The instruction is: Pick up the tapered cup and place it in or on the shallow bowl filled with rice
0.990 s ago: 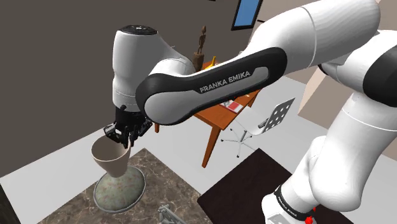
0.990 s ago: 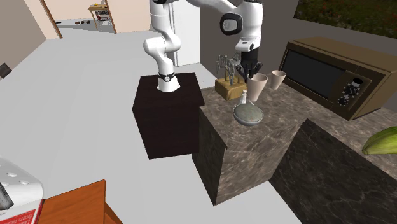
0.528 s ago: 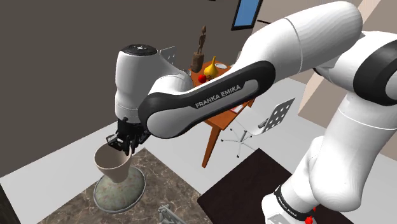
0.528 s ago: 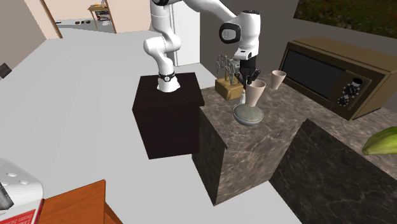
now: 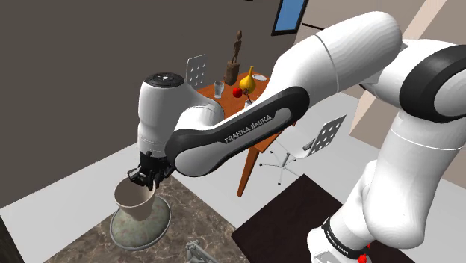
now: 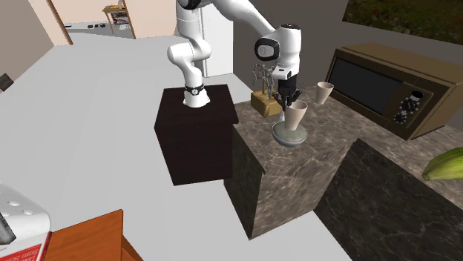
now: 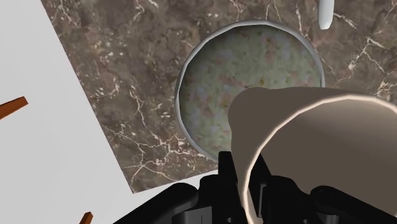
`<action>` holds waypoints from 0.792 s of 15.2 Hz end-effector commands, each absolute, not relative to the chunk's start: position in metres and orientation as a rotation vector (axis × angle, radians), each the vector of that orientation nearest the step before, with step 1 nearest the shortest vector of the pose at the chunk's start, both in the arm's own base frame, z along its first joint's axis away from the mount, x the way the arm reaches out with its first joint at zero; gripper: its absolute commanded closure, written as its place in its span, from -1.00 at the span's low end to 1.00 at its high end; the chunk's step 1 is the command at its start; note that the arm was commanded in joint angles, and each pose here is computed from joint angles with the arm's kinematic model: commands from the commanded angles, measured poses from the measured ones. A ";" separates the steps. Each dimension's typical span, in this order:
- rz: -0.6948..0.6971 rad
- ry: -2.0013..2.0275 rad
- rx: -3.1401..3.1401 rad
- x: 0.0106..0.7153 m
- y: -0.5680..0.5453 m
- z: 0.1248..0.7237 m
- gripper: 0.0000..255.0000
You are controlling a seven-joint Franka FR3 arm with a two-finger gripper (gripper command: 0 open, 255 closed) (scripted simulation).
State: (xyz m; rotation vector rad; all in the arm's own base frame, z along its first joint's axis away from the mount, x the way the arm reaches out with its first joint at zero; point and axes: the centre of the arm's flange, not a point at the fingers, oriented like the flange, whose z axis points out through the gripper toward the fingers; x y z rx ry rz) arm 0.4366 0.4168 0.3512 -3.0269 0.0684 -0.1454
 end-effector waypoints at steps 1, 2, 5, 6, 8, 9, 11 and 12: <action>-0.146 0.068 -3.026 0.437 0.417 0.350 1.00; -0.146 0.068 -3.026 0.437 0.417 0.350 1.00; -0.146 0.068 -3.026 0.437 0.417 0.350 1.00; -0.146 0.068 -3.026 0.437 0.417 0.350 1.00; -0.146 0.068 -3.026 0.437 0.417 0.350 -1.00; -0.146 0.068 -3.026 0.437 0.417 0.350 -1.00; -0.146 0.068 -3.026 0.437 0.417 0.350 -1.00; -0.146 0.068 -3.026 0.437 0.417 0.350 -1.00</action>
